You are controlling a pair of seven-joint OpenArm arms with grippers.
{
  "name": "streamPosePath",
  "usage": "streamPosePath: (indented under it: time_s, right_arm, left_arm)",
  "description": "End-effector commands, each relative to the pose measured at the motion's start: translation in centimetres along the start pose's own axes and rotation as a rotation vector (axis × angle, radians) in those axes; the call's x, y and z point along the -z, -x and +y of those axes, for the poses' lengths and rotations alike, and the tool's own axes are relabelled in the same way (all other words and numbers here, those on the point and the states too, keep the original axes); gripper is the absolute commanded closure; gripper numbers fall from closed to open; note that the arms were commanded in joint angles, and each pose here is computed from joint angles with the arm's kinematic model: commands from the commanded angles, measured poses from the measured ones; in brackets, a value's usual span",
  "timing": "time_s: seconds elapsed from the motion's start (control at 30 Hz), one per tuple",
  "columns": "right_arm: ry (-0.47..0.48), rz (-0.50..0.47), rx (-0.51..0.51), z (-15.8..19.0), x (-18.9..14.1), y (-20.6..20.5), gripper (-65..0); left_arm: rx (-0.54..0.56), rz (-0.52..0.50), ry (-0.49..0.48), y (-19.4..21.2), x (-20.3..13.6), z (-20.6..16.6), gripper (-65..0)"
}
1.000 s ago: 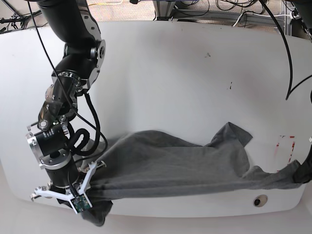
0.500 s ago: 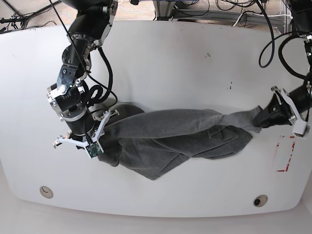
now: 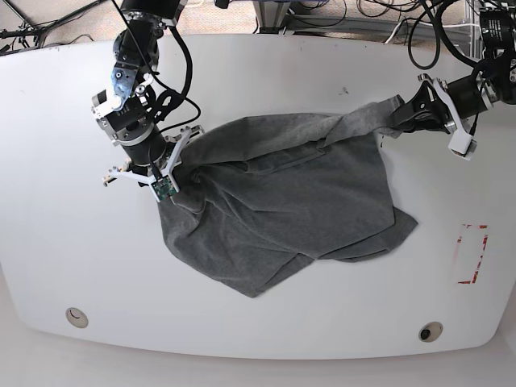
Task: Fold the T-shirt properly
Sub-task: 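Lay the T-shirt back down, pulling it toward the robot with both grippers, then release the sleeve and move the left gripper to the T-shirt's side edge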
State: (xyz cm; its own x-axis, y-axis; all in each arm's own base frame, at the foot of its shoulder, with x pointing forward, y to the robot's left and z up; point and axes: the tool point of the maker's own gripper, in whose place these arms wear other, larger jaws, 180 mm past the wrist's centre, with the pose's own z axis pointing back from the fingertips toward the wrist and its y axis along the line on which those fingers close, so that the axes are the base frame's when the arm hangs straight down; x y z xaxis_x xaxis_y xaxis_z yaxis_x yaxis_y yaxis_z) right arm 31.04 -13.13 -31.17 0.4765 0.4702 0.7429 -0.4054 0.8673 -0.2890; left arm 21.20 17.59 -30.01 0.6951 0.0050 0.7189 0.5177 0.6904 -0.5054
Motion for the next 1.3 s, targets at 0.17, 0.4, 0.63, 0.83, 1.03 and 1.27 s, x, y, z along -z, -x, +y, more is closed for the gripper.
streamPosePath:
  time_s: [0.17, 0.4, 0.63, 0.83, 1.03, 1.27]
  right_arm:
    - [-0.030, -0.041, 0.030, 1.6, -0.8, 0.5, 0.0]
    - [-0.043, -0.061, 0.039, 2.3, -1.0, 0.8, 0.0]
    - [-0.047, -0.068, 0.054, 2.6, -0.9, 0.5, 0.0]
    - [-0.045, -0.078, 0.057, 2.5, -0.8, 0.1, 0.0]
    - [-0.050, -0.098, 0.076, 2.8, -0.5, -0.7, 0.0]
    - [-0.046, -0.119, 0.083, 2.6, -0.2, -1.6, 0.0]
  left_arm:
    - [0.033, 0.050, -0.056, 1.1, -0.9, 0.8, 0.0]
    - [0.017, 0.098, -0.088, 2.3, -1.0, 1.7, -26.9]
    - [-0.042, 0.077, -0.113, 2.2, -0.8, 4.0, -56.4]
    - [-0.088, -0.017, -0.154, -1.2, -0.4, 8.1, -57.1]
    - [-0.152, -0.126, -0.176, -5.4, -0.1, 12.1, -57.1]
    - [-0.178, -0.149, -0.207, -9.2, 1.2, 15.4, -57.1]
